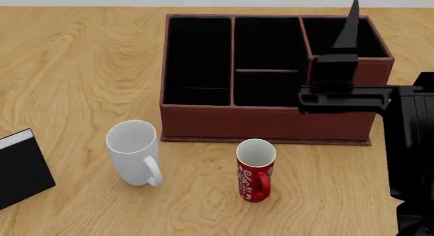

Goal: Pick up the white mug and place it to the right of the caddy.

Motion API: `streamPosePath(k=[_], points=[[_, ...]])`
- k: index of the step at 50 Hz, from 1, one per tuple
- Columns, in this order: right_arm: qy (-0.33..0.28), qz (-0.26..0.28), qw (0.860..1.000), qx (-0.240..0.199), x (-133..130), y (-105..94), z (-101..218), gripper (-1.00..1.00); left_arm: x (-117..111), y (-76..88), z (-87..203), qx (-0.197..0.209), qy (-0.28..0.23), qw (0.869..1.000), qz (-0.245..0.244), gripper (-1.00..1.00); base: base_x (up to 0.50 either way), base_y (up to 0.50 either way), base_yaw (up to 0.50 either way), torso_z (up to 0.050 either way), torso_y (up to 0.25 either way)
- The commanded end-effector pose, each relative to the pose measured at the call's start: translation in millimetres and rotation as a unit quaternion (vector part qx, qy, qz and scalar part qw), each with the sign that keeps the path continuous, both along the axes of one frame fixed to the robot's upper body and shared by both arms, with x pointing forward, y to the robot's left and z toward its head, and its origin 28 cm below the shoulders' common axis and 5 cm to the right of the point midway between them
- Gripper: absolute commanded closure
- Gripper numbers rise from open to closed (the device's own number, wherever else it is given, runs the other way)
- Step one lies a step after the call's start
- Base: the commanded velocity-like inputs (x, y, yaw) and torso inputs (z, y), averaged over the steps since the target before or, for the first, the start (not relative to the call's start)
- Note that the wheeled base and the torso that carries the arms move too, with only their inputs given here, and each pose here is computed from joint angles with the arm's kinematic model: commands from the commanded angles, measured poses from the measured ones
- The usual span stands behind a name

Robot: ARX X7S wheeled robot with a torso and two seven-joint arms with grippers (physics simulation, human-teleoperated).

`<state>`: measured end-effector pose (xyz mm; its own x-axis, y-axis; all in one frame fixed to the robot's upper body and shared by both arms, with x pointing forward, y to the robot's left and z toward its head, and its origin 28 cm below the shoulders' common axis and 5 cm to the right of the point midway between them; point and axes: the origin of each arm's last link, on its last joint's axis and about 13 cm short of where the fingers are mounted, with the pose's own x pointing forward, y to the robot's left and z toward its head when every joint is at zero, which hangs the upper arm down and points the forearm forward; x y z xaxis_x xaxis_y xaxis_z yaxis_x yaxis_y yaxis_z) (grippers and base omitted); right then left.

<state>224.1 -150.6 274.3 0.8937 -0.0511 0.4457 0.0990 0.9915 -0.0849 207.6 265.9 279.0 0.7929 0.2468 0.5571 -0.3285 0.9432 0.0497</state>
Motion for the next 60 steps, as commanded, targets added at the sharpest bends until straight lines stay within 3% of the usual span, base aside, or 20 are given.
streamPosePath(k=[1, 16, 35, 52, 60], points=[[0.002, 0.003, 1.000, 0.002, -2, -4.8, -2, -1.00, -29, 53.7, 4, -0.045, -0.012, 0.986, 0.160, -1.00, 0.00, 0.00, 0.00, 0.000, 0.000], [-0.004, 0.003, 1.000, 0.011, -8, -9.9, 0, -1.00, -66, 88.2, -17, -0.063, 0.001, 0.969, 0.239, -1.00, 0.00, 0.00, 0.00, 0.000, 0.000], [-0.021, 0.009, 1.000, 0.019, -6, -6.2, 3, -1.00, -66, 81.9, -22, -0.066, 0.007, 0.968, 0.240, -1.00, 0.00, 0.00, 0.00, 0.000, 0.000], [-0.011, 0.012, 1.000, 0.018, -3, -4.0, 3, -1.00, -63, 79.9, -24, -0.062, 0.010, 0.970, 0.236, -1.00, 0.00, -0.47, 0.00, 0.000, 0.000], [-0.015, 0.012, 1.000, 0.018, -3, -3.8, 2, -1.00, -63, 79.4, -23, -0.060, 0.009, 0.970, 0.236, -1.00, 0.00, 0.01, 0.00, 0.000, 0.000]])
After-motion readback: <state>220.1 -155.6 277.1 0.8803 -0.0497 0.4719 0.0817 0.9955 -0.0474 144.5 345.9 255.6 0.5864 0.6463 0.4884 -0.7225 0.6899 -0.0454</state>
